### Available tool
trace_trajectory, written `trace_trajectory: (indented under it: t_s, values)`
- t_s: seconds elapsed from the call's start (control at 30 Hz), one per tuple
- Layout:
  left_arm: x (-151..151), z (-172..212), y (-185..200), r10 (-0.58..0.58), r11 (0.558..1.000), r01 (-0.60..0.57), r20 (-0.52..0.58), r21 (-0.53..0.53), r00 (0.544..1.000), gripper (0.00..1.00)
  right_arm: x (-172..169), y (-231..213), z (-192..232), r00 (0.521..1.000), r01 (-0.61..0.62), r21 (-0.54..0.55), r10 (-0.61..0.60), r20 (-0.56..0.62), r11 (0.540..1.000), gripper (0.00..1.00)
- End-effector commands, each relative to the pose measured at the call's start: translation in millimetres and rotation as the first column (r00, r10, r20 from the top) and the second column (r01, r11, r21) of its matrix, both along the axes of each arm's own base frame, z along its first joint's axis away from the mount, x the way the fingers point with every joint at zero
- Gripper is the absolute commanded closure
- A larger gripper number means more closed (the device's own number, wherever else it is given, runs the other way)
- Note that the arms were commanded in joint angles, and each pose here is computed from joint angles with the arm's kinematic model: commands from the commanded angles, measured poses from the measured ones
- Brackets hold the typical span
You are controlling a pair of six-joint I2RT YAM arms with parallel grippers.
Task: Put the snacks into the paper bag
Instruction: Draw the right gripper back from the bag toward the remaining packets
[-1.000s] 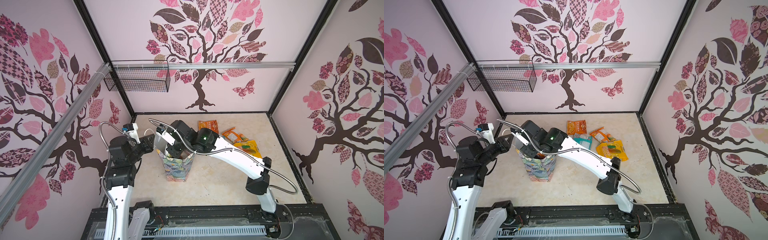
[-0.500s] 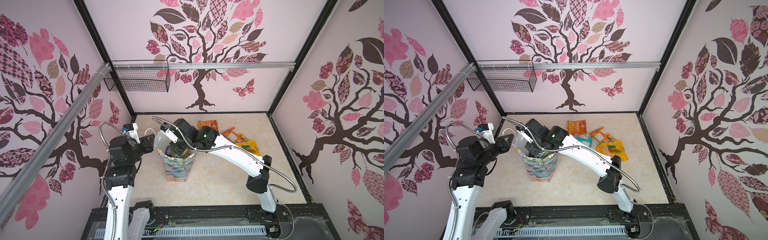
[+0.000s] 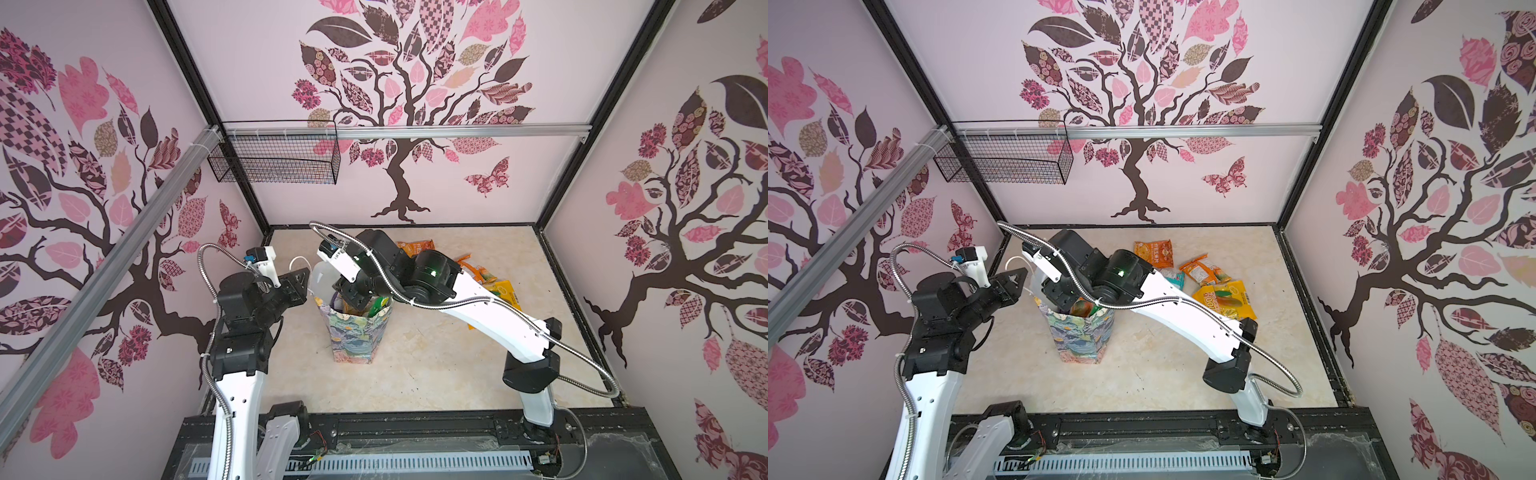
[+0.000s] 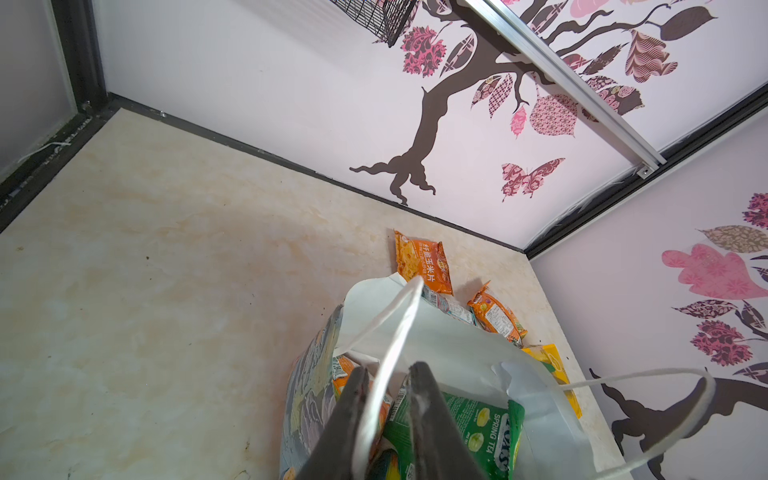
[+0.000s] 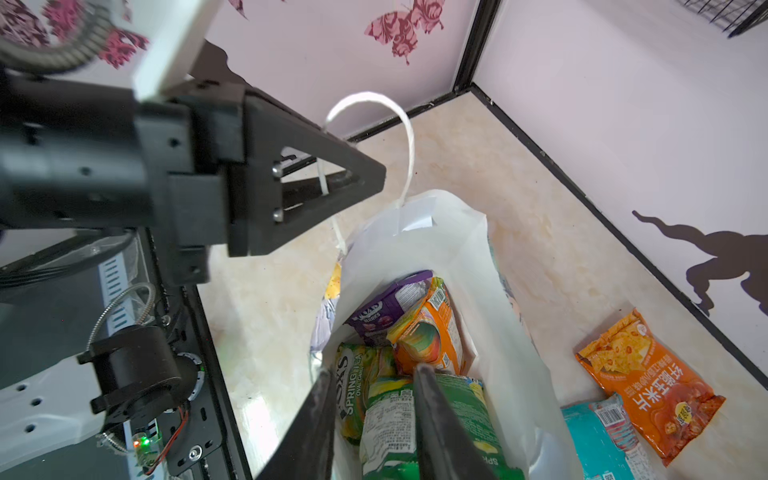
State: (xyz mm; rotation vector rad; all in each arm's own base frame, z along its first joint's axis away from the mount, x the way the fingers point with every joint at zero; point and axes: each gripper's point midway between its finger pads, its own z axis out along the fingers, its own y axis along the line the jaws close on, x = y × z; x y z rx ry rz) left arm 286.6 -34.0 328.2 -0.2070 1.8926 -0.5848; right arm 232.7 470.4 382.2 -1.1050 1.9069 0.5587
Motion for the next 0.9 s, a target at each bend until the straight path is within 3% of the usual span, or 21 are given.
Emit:
trace_trajectory:
  t_s: [0.0, 0.1, 0.3, 0.5, 0.73, 0.8, 0.87]
  values:
    - [1, -3, 2, 0.006, 1.0, -0.006, 0.011, -0.002, 1.0, 0.78, -2, -29, 47, 0.997, 0.055, 0.099, -0.06, 0.045, 0.994, 0.65]
    - [1, -3, 0, -0.004, 1.0, 0.004, 0.012, -0.006, 1.0, 0.77, -2, -47, 58, 0.992, 0.108, 0.146, -0.117, 0.053, 0.983, 0.59]
    - [0, 0, -2, -0.015, 1.0, 0.015, 0.023, -0.006, 1.0, 0.74, -2, -106, 75, 0.958, 0.237, 0.266, -0.27, 0.095, 0.934, 0.56]
    - [-2, 2, -8, -0.048, 0.999, 0.048, 0.028, -0.011, 0.998, 0.73, 0, -187, 79, 0.898, 0.386, 0.397, -0.438, 0.045, 0.832, 0.53]
    - [-13, -9, -12, -0.066, 0.998, 0.066, 0.01, -0.013, 0.998, 0.66, -13, -271, -10, 0.781, 0.579, 0.541, -0.604, -0.155, 0.61, 0.47]
    - [-16, -13, -14, -0.077, 0.997, 0.077, -0.001, -0.015, 0.997, 0.61, -15, -286, -60, 0.745, 0.626, 0.533, -0.638, -0.193, 0.57, 0.45]
    - [-17, -20, -17, -0.092, 0.995, 0.092, -0.016, -0.034, 0.996, 0.59, -7, -298, -85, 0.713, 0.66, 0.49, -0.681, -0.168, 0.569, 0.43]
